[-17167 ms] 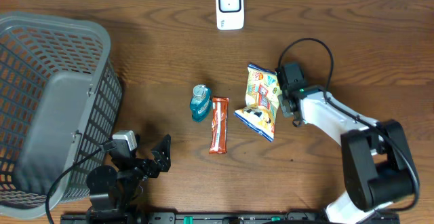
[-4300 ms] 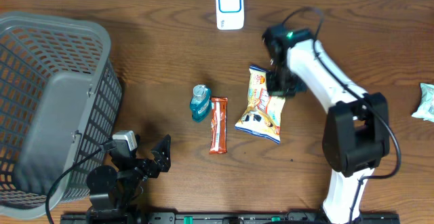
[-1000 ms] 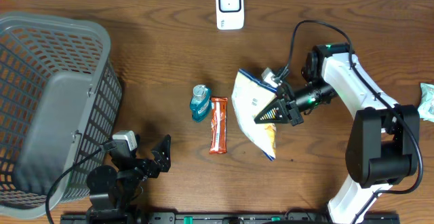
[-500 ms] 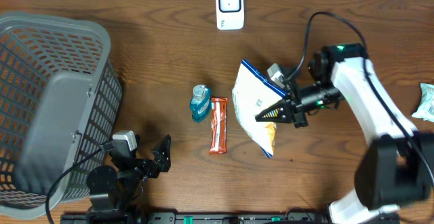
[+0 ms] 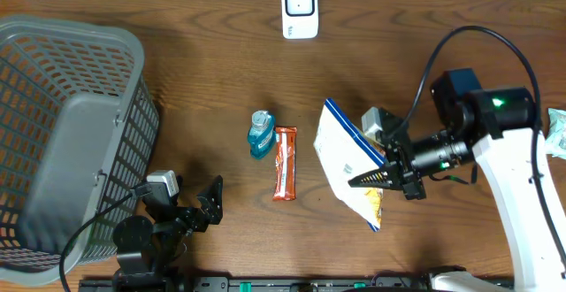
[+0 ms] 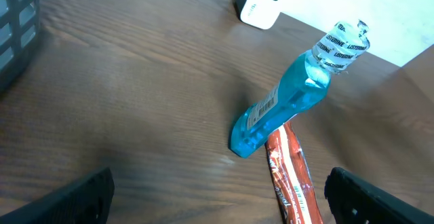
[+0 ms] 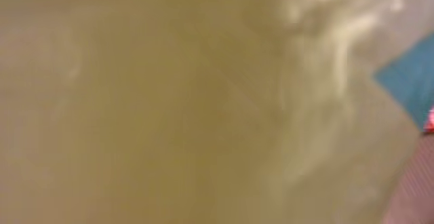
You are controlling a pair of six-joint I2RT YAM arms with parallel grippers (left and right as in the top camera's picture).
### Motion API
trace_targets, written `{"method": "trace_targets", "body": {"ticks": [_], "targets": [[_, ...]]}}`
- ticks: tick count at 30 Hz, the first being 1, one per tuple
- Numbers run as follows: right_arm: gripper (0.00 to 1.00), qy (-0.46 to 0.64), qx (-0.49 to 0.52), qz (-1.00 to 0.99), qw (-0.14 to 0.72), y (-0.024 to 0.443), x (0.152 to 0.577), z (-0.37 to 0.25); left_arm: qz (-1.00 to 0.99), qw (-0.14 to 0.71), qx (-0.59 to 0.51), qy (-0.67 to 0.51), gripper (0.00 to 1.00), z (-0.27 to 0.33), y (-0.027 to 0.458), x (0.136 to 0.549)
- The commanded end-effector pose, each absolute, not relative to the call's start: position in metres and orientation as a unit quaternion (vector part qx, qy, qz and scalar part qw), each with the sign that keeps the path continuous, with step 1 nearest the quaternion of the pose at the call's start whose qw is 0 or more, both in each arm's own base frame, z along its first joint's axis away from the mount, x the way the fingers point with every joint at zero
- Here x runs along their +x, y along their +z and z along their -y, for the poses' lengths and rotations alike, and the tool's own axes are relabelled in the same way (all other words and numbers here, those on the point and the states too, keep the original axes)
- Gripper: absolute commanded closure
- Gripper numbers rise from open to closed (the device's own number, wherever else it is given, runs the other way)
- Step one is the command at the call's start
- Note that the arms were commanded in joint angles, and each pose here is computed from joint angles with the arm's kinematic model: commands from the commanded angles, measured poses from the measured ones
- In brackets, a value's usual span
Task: Scan the item barcode
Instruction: 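Lift the diaper pack and carry it toward the scanner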
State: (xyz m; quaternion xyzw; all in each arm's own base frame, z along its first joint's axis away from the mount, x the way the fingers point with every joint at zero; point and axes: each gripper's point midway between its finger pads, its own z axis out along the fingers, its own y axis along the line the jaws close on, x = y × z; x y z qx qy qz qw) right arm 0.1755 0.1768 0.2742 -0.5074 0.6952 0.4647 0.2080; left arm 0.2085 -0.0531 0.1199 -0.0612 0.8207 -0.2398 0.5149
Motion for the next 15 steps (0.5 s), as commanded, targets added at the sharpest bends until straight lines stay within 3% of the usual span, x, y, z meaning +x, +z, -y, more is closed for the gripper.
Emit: {"method": "trace_targets", "body": {"ticks": [1,6,11,15], "targets": [[0.99,0.436,-0.525,-0.7,0.21,0.268,0.178,-0.174,-0.829,0.501,-0.061,-0.241,0.01,0.054,0.11,0.206],[0.99,0.388,-0.49,-0.747,0.226,0.254,0.218,-0.173,-0.829,0.501,-0.061,-0.241,0.01,0.054,0.11,0.206],[0.99,0.21,-0.323,-0.887,0.254,0.218,0.32,-0.145,-0.829,0.501,-0.061,-0.241,0.01,0.054,0.11,0.206],[0.99,0.134,-0.279,-0.909,0.278,0.189,0.372,-0.154,-0.829,0.501,-0.061,-0.241,0.01,0.054,0.11,0.206]]}}
